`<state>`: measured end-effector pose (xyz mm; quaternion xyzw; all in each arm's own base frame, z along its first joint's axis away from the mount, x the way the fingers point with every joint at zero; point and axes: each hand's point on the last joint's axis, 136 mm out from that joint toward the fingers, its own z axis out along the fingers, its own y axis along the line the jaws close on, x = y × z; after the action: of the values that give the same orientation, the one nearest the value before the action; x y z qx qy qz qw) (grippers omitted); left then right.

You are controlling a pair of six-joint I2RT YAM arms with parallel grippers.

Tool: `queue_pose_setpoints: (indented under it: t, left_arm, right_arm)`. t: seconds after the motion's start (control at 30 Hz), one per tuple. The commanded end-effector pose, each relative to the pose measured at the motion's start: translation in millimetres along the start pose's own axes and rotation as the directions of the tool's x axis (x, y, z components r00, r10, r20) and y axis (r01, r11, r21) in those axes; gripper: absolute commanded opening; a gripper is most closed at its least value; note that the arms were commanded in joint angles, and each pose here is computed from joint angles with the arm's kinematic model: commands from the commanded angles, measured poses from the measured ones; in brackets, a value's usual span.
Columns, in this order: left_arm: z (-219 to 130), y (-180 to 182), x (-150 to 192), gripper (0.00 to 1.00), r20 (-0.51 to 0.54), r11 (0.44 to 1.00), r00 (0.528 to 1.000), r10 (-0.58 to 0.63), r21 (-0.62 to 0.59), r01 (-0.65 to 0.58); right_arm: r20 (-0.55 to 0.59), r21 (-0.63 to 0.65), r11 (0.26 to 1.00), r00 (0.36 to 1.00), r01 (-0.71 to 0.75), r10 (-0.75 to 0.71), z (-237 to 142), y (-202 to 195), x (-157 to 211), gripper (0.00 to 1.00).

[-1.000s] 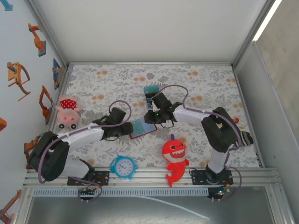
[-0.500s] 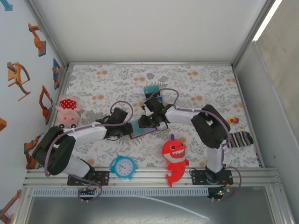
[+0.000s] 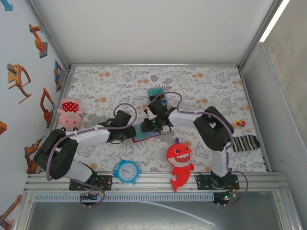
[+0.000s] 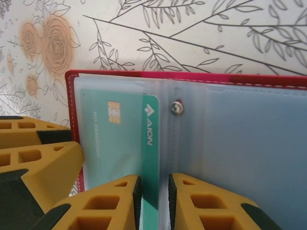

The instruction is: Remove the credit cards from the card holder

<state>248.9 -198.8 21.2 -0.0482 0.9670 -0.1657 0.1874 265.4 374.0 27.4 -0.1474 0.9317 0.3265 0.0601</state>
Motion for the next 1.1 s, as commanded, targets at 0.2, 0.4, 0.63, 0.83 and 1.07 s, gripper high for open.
queue_pose_setpoints:
  t: [0.2,0.4,0.63,0.83,1.07]
  left_arm:
    - [4,3,5,0.24,-0.031,1.0,1.0,0.002,-0.025,-0.003]
    - [4,4,5,0.22,-0.033,0.999,0.999,0.004,-0.035,-0.005]
    - [8,4,3,0.2,-0.033,0.999,0.999,0.012,-0.044,-0.013]
    - [10,6,-1,0.18,-0.029,0.997,0.999,0.027,-0.072,-0.029]
    - [8,5,-9,0.18,-0.008,0.996,0.999,0.046,-0.077,-0.047]
  right_arm:
    - [-0.005,-0.033,0.999,1.0,-0.016,0.016,4,6,-4,0.11]
    - [0.019,-0.035,0.999,0.999,-0.035,0.035,-4,-2,-8,0.02]
    - [0.044,-0.027,0.998,0.997,-0.054,0.055,-12,-13,-12,0.0]
    - [0.065,-0.015,0.998,0.996,-0.068,0.069,-19,-22,-12,0.0]
    - [0.096,-0.008,0.997,0.992,-0.076,0.076,-29,-28,-15,0.0]
